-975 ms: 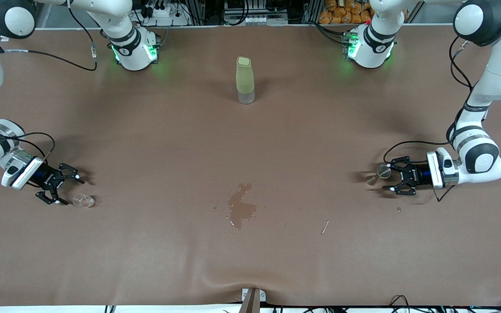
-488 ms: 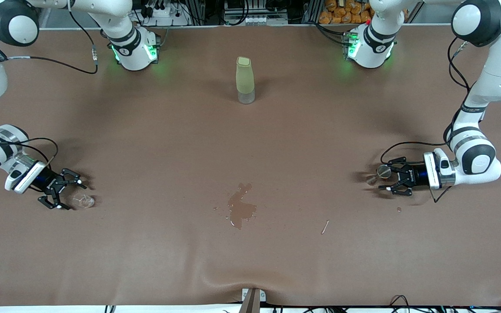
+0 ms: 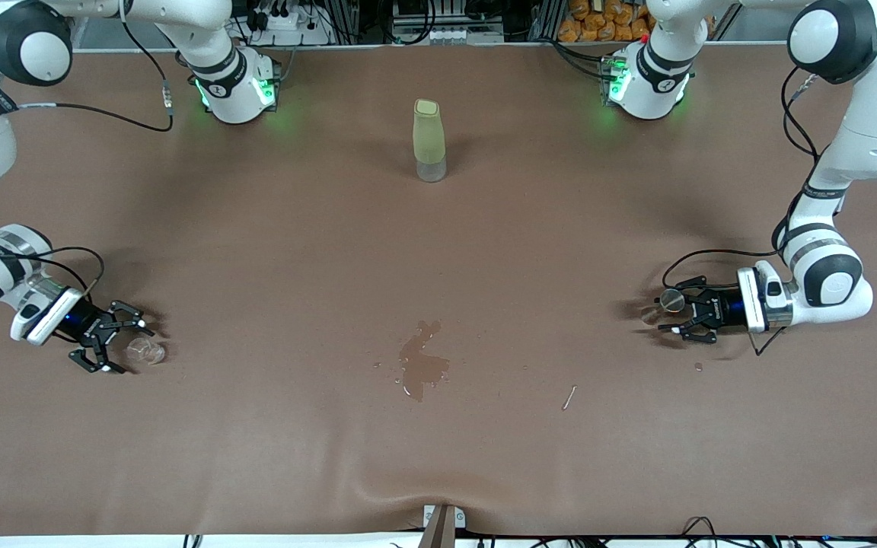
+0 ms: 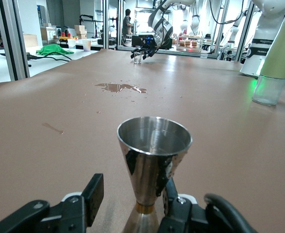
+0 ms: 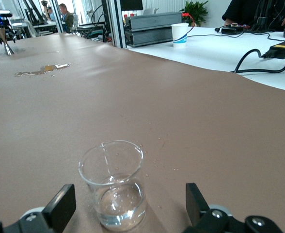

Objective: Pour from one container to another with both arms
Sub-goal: 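Close the left gripper on the jigger while the right gripper grasps the beaker, then lift the jigger and beaker, bringing both grippers toward the table middle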

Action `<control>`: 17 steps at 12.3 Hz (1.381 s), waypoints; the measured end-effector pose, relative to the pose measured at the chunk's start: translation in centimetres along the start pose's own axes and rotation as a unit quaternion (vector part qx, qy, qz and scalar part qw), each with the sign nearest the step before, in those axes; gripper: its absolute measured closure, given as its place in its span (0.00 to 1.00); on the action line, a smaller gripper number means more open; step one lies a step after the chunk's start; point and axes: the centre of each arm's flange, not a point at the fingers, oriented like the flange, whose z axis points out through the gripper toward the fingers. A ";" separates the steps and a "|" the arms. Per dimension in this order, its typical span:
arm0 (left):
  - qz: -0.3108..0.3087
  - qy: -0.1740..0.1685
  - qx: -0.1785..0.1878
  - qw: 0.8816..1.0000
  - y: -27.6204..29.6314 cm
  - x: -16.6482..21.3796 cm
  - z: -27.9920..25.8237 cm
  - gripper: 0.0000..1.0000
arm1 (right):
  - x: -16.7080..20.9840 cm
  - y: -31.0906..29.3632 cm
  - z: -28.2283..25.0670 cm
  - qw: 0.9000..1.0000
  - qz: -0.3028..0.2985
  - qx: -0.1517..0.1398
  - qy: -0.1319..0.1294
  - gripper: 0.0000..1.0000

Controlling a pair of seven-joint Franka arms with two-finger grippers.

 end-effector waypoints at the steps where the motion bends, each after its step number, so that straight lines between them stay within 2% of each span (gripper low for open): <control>1: -0.001 0.000 0.000 1.000 0.0 -0.1 0.0 0.44 | -0.6 -0.2 0.7 1.000 -0.002 -0.001 0.007 0.00; 3: 0.000 0.000 0.000 1.000 0.1 -0.3 0.1 0.44 | -1.3 -0.5 1.6 1.000 -0.003 0.001 0.018 0.00; 4: 0.003 0.000 0.000 1.000 0.1 -0.4 0.1 0.52 | -1.2 -0.4 1.7 1.000 -0.004 0.002 0.020 0.00; 5: 0.004 0.000 0.000 1.000 0.1 -0.5 0.2 0.55 | -1.1 -0.4 1.7 1.000 -0.005 0.003 0.021 0.00; 7: 0.005 0.001 -0.001 1.000 0.2 -0.6 0.2 0.77 | -1.3 -0.4 1.8 1.000 -0.003 0.004 0.022 0.00; 8: 0.007 0.001 -0.001 1.000 0.2 -0.7 0.2 0.79 | -1.4 -0.5 1.9 1.000 -0.002 0.003 0.025 0.00; 17: 0.006 0.001 0.000 1.000 -0.2 -0.2 0.1 0.79 | -1.3 -0.7 2.7 0.999 0.000 0.006 0.033 0.00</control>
